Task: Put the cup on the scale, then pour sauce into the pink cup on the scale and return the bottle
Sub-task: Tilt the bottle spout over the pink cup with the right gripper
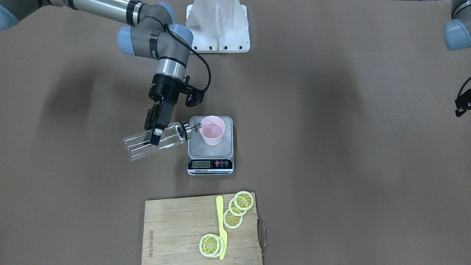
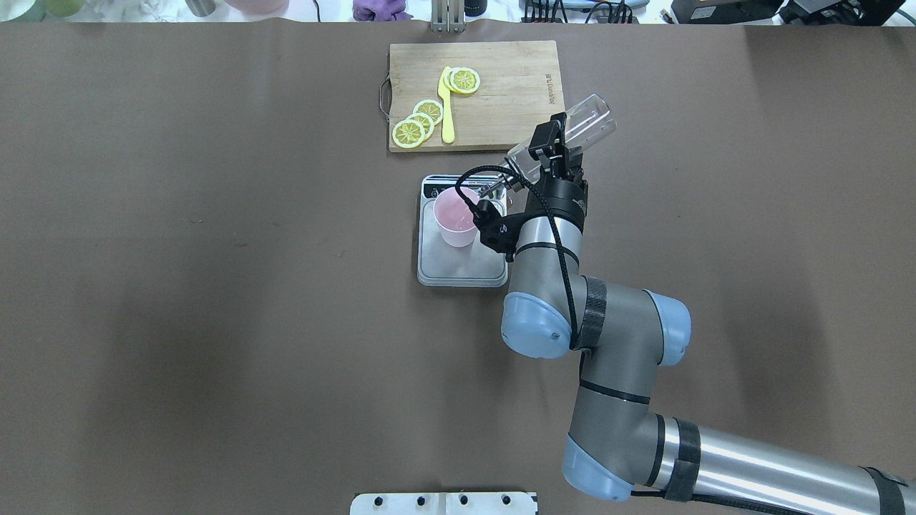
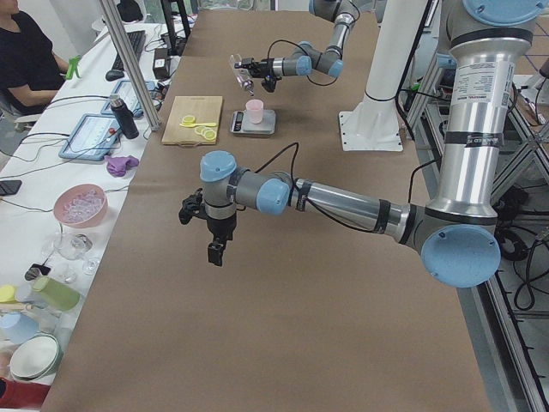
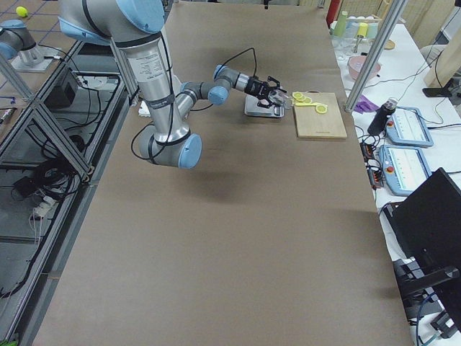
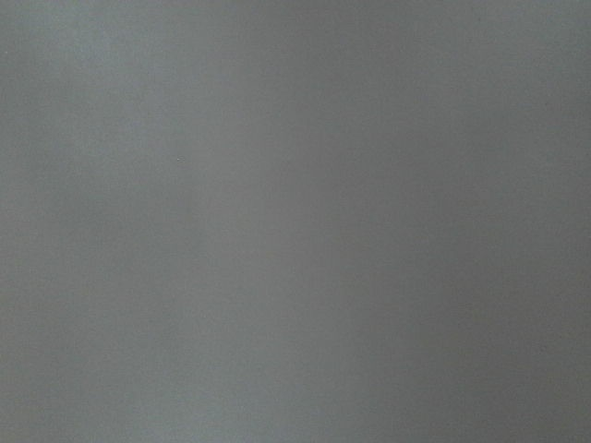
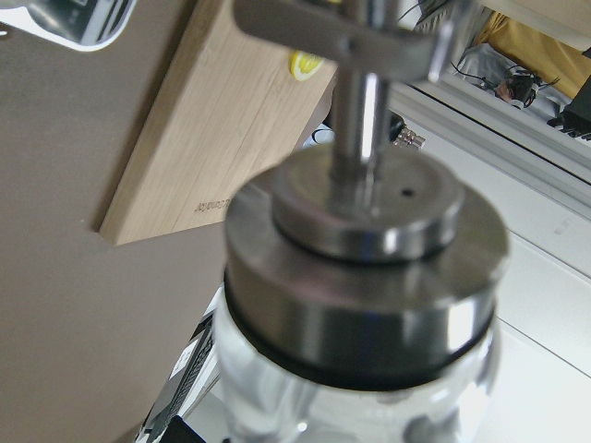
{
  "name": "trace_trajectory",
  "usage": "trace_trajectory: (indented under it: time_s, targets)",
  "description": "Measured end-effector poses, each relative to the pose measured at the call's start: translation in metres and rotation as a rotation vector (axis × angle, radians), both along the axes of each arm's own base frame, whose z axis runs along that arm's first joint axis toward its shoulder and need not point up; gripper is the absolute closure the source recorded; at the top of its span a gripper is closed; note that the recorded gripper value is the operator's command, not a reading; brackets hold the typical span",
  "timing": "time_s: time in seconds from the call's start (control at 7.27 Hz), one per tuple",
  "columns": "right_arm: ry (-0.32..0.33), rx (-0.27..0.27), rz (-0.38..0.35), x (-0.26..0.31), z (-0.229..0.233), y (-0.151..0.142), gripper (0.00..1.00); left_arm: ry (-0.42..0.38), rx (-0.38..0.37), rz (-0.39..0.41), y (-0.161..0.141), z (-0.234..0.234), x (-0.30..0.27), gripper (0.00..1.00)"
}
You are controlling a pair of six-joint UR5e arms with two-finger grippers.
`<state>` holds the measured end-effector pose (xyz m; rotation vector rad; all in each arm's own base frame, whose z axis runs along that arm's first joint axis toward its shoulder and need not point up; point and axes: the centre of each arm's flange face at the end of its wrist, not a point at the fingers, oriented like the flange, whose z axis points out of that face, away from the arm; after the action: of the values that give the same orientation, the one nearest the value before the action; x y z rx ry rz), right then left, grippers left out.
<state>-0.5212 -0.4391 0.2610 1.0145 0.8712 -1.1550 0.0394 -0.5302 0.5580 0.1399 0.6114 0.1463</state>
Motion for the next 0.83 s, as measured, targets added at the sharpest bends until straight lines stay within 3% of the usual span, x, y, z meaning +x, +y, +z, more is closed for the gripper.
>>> trace_trajectory:
  time_s: [0.28, 0.41, 0.83]
  targets:
    - [0.003, 0.004, -0.003, 0.0003, -0.0019, 0.0012, 1.0, 0.0, 0.0, 0.0, -0.0001, 0.0005, 0.0, 0.02]
    - [-0.026, 0.008, -0.001, 0.0012, -0.0049, 0.0025, 1.0, 0.0, 0.0, 0.0, -0.0001, 0.0004, 0.0, 0.02]
    - [-0.188, 0.001, 0.015, 0.0034, -0.0058, 0.0058, 1.0, 0.001, 0.002, -0.001, -0.0002, -0.0006, -0.0002, 0.02]
